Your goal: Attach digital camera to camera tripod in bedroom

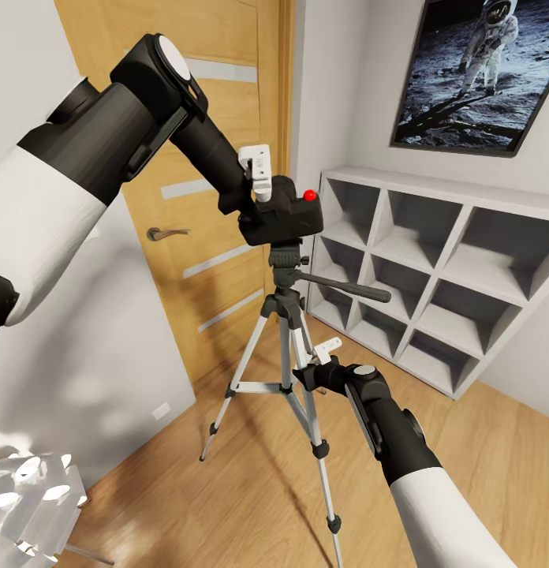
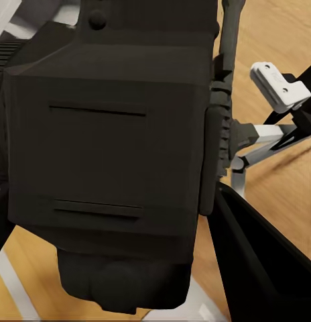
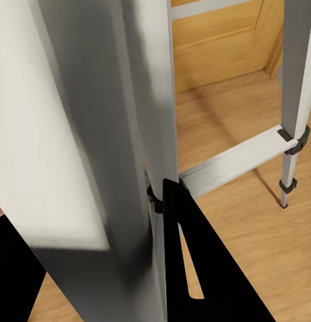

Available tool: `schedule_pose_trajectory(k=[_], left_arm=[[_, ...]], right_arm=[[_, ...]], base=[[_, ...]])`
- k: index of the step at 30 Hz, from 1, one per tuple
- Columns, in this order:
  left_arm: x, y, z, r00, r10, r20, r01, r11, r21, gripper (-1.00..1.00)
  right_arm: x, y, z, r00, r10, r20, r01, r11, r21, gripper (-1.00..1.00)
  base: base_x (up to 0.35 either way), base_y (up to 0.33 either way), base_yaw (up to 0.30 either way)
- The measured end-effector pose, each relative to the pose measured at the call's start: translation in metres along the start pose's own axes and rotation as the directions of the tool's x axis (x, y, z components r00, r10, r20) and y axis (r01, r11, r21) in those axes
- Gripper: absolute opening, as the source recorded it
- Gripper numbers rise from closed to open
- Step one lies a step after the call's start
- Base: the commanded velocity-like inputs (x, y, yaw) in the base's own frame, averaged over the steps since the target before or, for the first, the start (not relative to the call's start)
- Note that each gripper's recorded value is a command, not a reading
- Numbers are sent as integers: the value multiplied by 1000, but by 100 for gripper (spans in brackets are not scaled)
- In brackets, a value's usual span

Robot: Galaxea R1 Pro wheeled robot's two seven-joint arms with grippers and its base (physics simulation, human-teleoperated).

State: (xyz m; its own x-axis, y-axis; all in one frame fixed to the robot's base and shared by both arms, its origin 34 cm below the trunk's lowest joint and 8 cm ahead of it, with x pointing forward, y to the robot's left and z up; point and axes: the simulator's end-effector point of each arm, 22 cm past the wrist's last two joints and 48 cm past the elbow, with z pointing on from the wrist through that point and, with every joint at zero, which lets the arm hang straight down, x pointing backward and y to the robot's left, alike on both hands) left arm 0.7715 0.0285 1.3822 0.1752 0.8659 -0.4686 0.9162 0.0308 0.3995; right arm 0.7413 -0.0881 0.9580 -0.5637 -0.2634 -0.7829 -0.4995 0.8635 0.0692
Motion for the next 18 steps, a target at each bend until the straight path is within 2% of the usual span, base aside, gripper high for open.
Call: schedule_pose_trajectory(k=[18], left_arm=[[3,3,4,1000,-21,-5,20,1000,-3,-100]], right_arm=[[0,0,0,1000,0,0,0,1000,0,-100]], base=[[0,0,0]])
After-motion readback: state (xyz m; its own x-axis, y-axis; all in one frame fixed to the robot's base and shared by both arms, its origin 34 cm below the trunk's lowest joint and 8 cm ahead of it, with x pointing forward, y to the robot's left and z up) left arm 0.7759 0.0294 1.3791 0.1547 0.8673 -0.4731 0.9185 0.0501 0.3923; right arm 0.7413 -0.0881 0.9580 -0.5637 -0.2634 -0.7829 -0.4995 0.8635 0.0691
